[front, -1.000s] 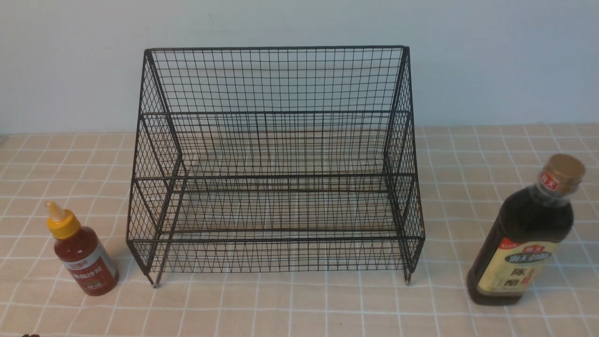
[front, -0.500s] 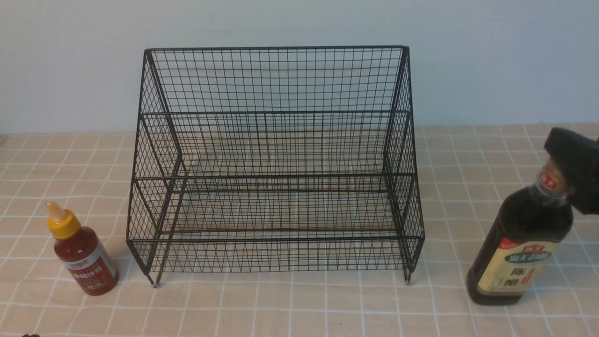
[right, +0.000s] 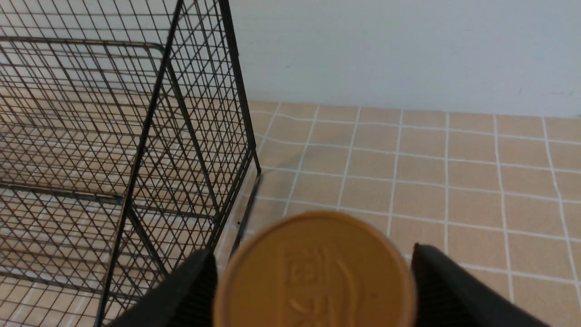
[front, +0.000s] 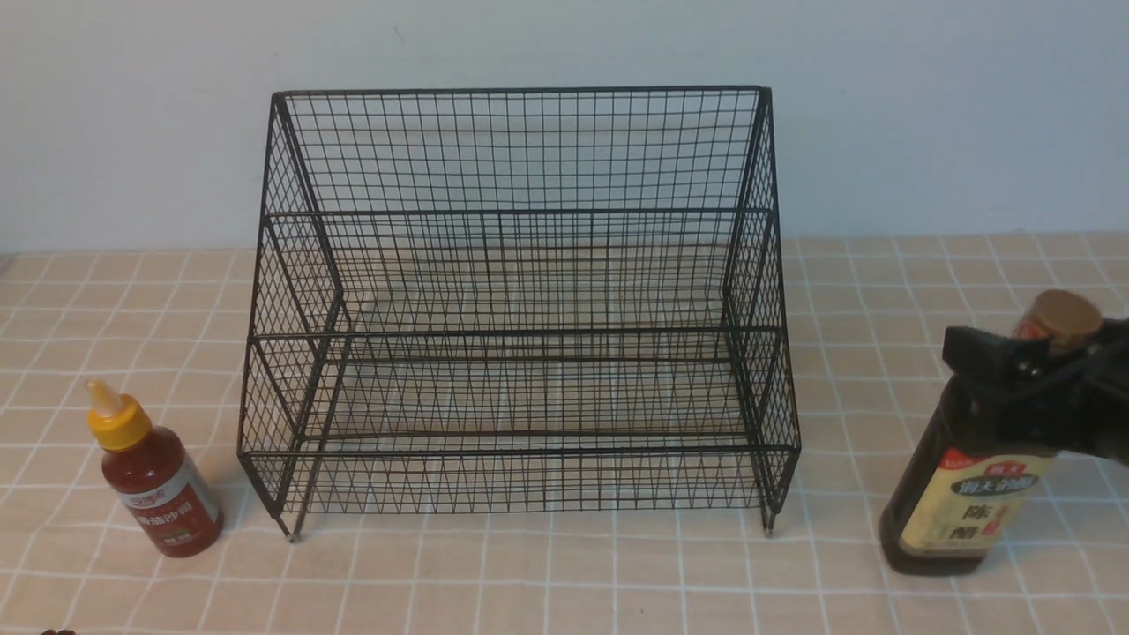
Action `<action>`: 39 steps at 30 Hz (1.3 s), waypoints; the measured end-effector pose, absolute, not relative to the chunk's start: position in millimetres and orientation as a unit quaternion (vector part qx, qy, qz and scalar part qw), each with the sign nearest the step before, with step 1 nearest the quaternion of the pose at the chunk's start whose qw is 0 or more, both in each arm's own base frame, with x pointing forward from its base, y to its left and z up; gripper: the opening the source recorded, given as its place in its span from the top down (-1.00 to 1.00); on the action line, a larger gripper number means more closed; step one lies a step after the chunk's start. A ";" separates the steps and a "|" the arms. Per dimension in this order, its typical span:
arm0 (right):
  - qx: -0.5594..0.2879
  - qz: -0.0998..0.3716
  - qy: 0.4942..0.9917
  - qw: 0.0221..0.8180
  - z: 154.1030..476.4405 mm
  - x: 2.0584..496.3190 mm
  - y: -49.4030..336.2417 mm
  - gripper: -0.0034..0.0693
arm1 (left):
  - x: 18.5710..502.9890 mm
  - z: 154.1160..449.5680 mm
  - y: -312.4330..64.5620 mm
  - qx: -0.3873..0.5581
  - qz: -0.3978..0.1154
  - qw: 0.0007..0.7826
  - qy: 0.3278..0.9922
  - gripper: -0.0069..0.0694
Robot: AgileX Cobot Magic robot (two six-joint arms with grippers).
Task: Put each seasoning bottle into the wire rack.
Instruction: Use the right arm to grab the condiment bottle closest to it, then use the right arm to put the condiment bottle back on the shelf
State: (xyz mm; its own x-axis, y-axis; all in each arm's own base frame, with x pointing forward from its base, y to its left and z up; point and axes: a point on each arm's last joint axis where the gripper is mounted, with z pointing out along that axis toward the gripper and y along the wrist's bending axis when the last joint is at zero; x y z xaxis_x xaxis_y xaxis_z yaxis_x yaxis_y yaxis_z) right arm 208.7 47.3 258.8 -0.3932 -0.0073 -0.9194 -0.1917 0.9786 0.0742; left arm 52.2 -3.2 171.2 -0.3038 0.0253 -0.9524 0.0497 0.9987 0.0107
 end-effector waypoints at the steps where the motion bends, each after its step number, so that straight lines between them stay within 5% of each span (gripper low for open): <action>1: -0.063 0.083 0.829 0.549 259.1 208.8 47.3 -0.22 | 52.2 171.2 -3.2 0.023 -0.010 0.590 0.807 0.84; 3: -0.078 0.074 0.822 0.559 261.6 209.2 47.6 0.03 | 52.2 171.2 -3.2 0.023 -0.010 0.590 0.807 0.84; 10: -0.094 0.065 0.806 0.581 276.0 197.7 45.1 0.04 | 52.2 171.2 -3.2 0.023 -0.010 0.590 0.807 0.84; 22: -0.087 0.063 0.722 0.684 400.9 199.0 43.9 0.04 | 52.2 171.2 -3.2 0.023 -0.010 0.590 0.807 0.84; 28: -0.069 0.087 0.687 0.718 437.3 193.8 44.6 0.05 | 52.2 171.2 -3.2 0.023 -0.010 0.590 0.807 0.84; 39: -0.153 0.186 0.700 0.672 416.9 208.0 111.0 0.05 | 52.2 171.2 -3.2 0.023 -0.010 0.590 0.807 0.84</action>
